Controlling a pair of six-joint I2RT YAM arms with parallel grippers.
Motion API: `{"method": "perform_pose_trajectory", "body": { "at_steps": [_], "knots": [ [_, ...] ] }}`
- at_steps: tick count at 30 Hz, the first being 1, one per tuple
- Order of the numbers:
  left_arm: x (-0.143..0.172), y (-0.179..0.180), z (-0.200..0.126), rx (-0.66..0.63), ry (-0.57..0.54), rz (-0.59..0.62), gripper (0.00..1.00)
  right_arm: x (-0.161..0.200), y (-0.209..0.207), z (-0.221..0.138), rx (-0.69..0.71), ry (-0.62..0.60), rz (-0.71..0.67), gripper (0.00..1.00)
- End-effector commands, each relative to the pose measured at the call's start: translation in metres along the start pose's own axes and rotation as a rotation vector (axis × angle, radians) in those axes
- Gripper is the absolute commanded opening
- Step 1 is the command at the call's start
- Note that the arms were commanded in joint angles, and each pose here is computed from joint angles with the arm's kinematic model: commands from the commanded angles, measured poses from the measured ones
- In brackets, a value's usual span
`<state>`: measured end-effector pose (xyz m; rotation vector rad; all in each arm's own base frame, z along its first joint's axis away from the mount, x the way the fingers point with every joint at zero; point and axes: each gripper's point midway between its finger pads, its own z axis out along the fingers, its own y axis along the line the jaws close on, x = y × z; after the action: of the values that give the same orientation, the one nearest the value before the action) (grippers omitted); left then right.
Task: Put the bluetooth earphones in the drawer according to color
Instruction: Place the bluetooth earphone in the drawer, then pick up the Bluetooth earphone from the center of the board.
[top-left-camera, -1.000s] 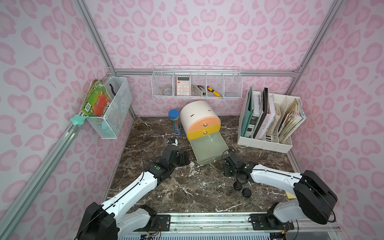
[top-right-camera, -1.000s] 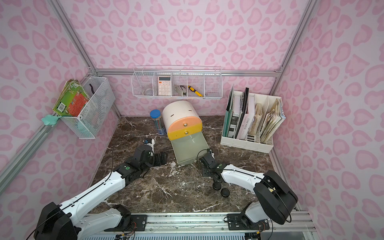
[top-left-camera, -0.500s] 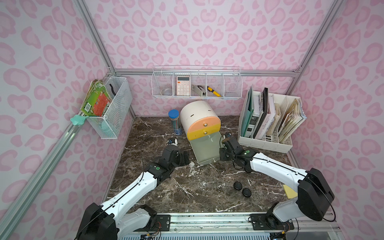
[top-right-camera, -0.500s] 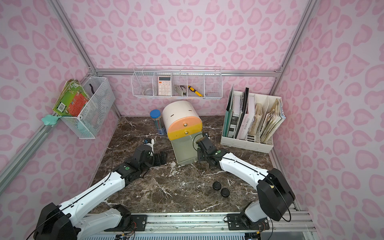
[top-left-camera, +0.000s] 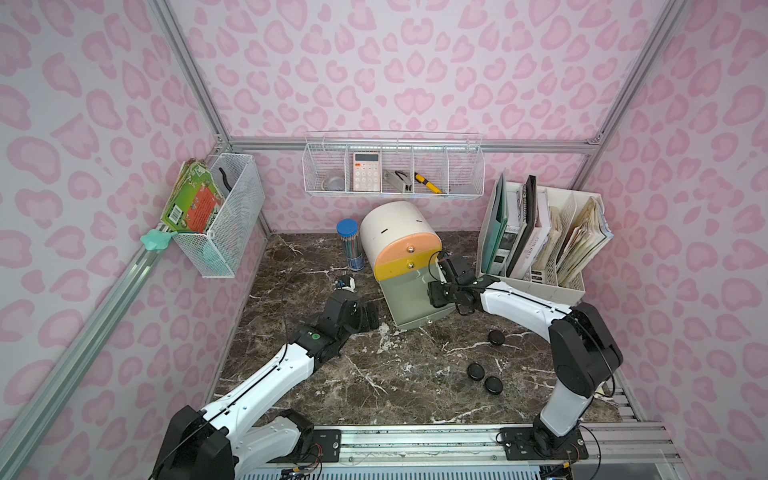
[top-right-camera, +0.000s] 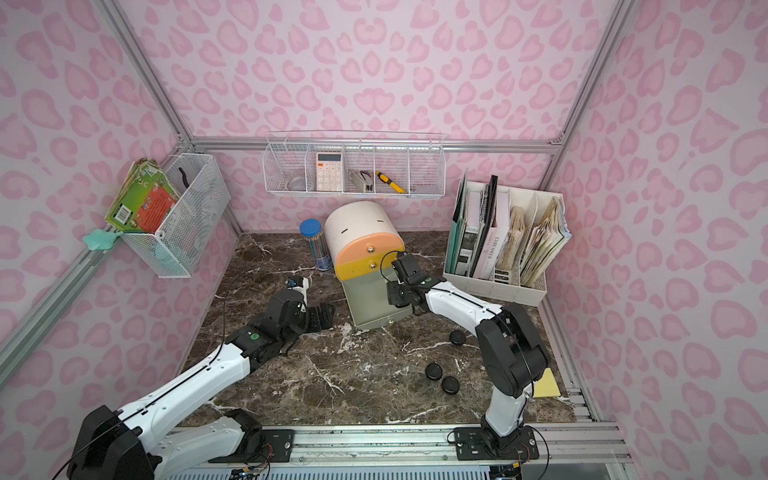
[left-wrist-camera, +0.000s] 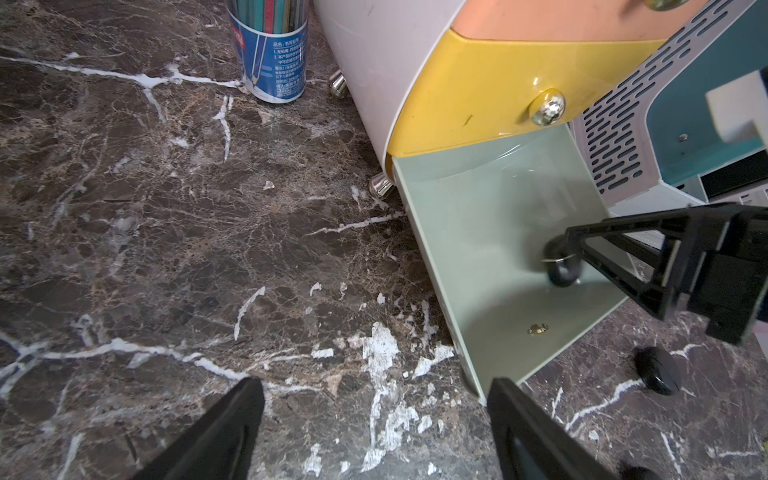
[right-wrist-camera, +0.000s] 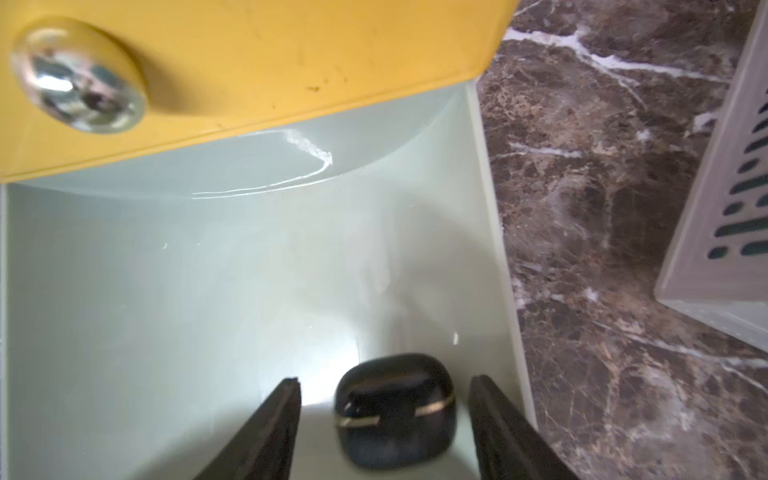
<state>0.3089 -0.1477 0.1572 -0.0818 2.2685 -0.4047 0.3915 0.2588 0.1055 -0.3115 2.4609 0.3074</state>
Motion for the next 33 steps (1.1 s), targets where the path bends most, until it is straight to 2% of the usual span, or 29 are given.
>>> {"method": "perform_pose_trajectory", "body": {
  "at_steps": [1, 11, 14, 19, 26, 33],
  "knots": [
    [-0.002, 0.001, 0.0, -0.007, -0.003, 0.007, 0.89, -0.008, 0.007, -0.004, -0.032, -0.014, -0.02, 0.79],
    [0.001, -0.01, 0.0, 0.051, 0.01, 0.014, 0.9, -0.021, 0.002, -0.049, -0.043, -0.106, -0.008, 0.94],
    [0.002, -0.017, -0.001, 0.072, 0.01, 0.032, 0.9, -0.013, -0.005, -0.064, -0.044, -0.137, 0.009, 0.98],
    [0.008, -0.036, 0.002, 0.1, 0.036, 0.078, 0.9, 0.007, -0.024, -0.079, -0.033, -0.153, 0.055, 0.98],
    [0.033, -0.088, 0.009, 0.178, 0.131, 0.168, 0.91, 0.025, -0.075, -0.096, 0.026, -0.193, 0.193, 0.98],
    [0.087, -0.147, 0.016, 0.198, 0.277, 0.323, 0.91, 0.033, -0.117, -0.12, 0.057, -0.281, 0.314, 0.98]
  ]
}}
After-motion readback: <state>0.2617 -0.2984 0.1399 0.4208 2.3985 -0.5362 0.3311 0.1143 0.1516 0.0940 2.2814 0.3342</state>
